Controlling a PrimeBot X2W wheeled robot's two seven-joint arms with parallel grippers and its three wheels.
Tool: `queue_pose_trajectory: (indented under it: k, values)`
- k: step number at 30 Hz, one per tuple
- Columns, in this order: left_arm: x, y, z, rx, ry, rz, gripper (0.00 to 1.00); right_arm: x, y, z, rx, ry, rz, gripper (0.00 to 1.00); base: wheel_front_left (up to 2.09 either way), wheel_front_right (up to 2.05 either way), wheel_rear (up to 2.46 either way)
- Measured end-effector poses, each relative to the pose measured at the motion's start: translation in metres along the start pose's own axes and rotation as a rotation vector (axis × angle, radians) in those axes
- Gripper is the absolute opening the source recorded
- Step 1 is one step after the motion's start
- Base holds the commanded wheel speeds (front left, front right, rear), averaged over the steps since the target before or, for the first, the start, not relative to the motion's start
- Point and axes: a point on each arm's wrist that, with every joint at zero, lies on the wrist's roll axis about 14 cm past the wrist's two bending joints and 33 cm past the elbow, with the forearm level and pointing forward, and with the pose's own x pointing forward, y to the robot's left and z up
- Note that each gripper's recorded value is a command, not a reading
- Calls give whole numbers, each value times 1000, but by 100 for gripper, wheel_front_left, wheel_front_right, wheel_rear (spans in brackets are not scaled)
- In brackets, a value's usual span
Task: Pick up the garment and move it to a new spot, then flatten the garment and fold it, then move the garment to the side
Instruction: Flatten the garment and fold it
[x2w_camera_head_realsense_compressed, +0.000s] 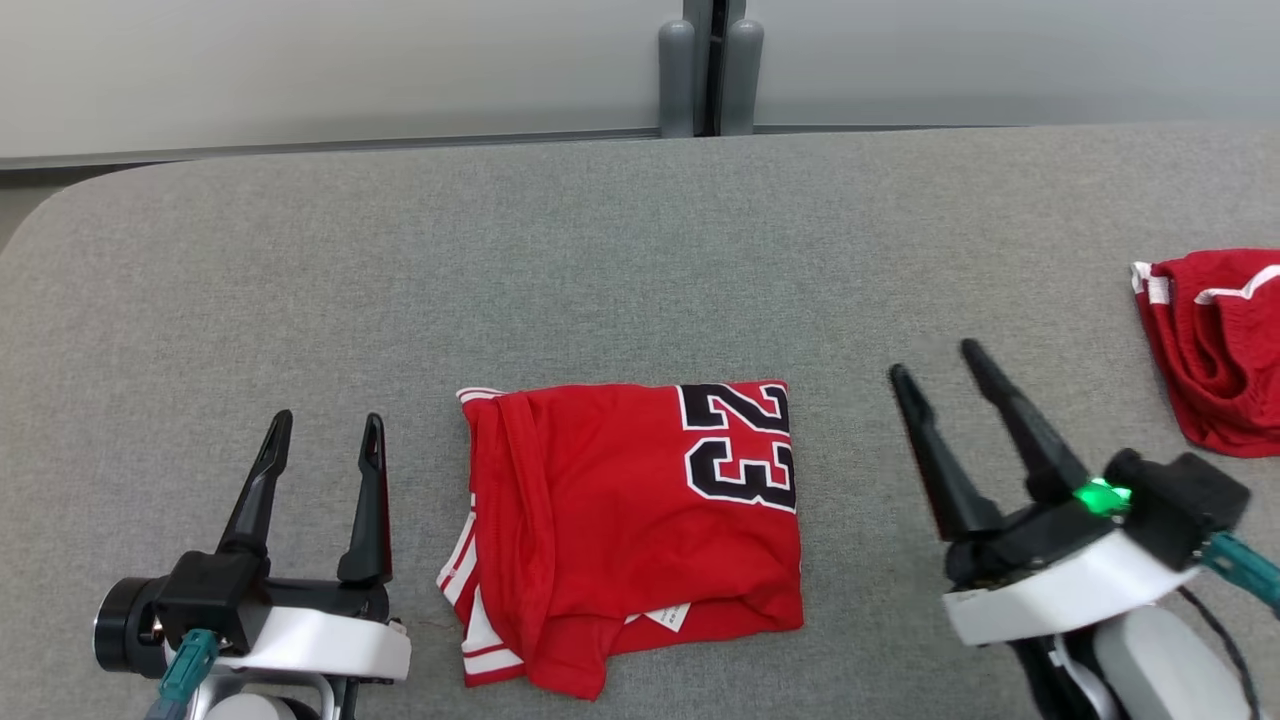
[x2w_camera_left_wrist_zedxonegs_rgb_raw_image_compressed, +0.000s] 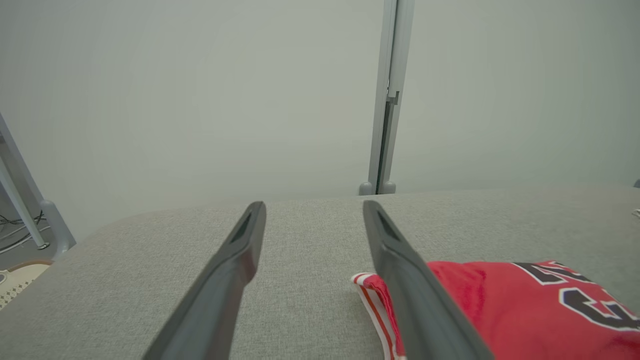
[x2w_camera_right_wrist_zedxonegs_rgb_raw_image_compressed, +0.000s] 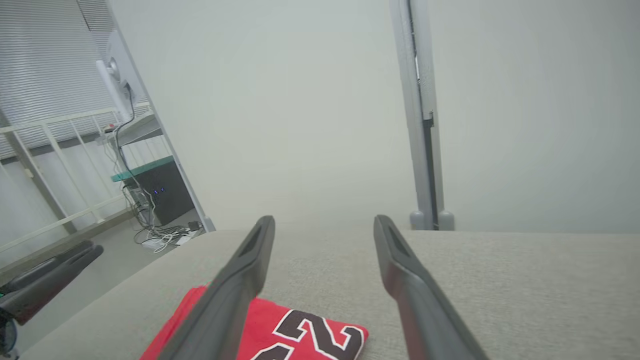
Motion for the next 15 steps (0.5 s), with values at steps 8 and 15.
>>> queue_pose_trajectory:
  k: [8, 15]
  values:
    - [-4, 2, 3, 5, -3, -2, 100, -49, -71, 30, -140, -54, -287, 100, 0, 0, 0]
    - [-16, 3, 0, 7, 26, -2, 100, -76, -79, 41, -192, -46, -367, 100, 0, 0, 0]
